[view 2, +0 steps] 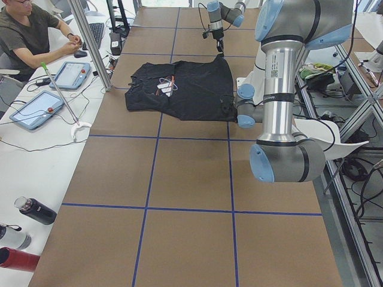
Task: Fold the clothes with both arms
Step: 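Grasp both hem corners with the left and right grippers, then lift the hem with both grippers and pull it toward the robot, then carry the held hem with both grippers over the shirt toward the collar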
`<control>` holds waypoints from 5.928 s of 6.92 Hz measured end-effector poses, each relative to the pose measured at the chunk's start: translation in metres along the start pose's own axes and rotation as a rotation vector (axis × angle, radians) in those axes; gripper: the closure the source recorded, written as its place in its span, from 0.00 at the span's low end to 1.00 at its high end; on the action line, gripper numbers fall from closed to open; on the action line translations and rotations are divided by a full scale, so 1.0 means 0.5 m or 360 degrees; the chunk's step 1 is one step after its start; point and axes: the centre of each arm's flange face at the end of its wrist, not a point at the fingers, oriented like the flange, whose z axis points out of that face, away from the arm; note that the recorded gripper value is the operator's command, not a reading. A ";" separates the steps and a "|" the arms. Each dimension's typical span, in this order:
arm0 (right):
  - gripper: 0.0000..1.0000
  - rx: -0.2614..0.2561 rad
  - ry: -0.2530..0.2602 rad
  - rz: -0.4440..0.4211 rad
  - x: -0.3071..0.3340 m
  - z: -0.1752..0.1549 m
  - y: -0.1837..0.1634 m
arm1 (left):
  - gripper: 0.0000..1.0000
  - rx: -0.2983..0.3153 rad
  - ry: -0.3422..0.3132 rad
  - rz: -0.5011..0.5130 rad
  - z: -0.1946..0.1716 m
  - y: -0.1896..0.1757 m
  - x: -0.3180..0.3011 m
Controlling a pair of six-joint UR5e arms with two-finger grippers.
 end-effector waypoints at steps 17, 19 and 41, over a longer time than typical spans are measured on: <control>1.00 -0.0353 -0.0144 -0.0007 0.073 -0.139 0.055 | 1.00 -0.0264 0.0213 0.0028 -0.269 0.058 0.112; 1.00 -0.0642 -0.0183 0.0020 0.153 -0.179 0.100 | 1.00 -0.0632 0.0181 0.0076 -0.354 0.110 0.115; 1.00 0.0274 -0.0611 0.0275 0.003 -0.169 -0.498 | 1.00 0.0129 0.0164 -0.0130 -0.232 -0.594 0.225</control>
